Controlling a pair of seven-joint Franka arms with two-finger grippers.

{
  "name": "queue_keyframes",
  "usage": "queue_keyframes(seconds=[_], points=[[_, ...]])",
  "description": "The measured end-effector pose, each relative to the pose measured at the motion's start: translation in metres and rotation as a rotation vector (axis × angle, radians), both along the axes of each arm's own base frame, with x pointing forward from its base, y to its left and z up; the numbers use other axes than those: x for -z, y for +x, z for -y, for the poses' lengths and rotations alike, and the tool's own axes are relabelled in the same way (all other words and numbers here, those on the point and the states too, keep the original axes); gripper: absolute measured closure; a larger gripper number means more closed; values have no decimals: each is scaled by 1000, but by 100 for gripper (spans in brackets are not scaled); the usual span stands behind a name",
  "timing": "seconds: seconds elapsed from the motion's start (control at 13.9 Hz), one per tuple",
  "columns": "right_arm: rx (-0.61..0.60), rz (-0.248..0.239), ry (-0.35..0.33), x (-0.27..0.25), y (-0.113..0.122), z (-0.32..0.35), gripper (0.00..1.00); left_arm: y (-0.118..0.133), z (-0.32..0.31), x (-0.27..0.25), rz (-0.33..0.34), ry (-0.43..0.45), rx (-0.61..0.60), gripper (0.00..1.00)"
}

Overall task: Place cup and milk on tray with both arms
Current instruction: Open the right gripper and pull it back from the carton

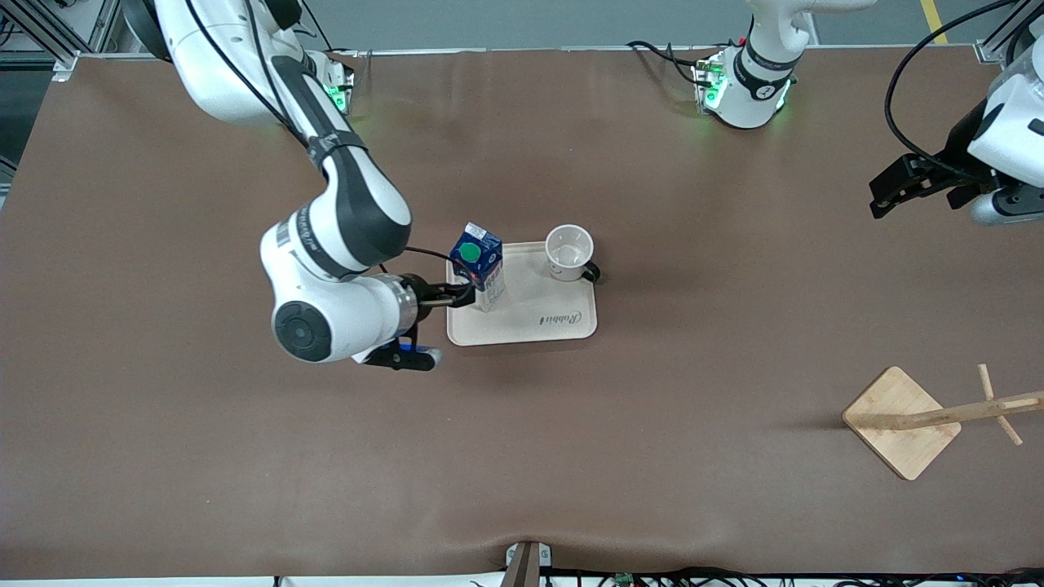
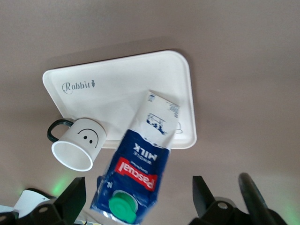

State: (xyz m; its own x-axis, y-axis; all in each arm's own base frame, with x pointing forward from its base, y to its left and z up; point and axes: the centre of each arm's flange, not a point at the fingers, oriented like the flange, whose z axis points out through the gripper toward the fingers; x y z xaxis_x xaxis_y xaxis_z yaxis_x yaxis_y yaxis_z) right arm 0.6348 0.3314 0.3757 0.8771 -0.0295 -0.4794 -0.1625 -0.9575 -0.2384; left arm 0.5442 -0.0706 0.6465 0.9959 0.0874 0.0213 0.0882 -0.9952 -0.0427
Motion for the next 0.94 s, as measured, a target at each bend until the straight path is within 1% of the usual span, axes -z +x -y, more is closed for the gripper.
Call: queue_keyframes(seconds=[0.14,0.22,0.29,0.43,0.58,0.65,0.72,0.79,0.86,0.94], points=[[41,-10,6,-30,12,46,0,-1,7,3,-6,1,13,0],[66,4,20,-52,19,74,0,-1,8,5,-11,2,15,0],[82,30,38,-77,22,97,0,-1,10,7,-15,3,19,0],[97,101,76,-121,25,138,0,-2,17,10,-20,4,32,0],[102,175,127,-147,32,179,0,-3,20,11,-20,4,37,0],[94,229,154,-156,37,203,0,-3,20,11,-19,4,37,0],[60,283,160,-165,40,228,0,-2,20,10,-19,4,36,0],[1,338,128,-173,41,251,0,-2,19,10,-18,3,35,0],[-47,380,74,-184,38,269,0,-2,18,10,-16,3,34,0],[-75,409,14,-199,33,280,0,-2,18,10,-14,3,33,0]])
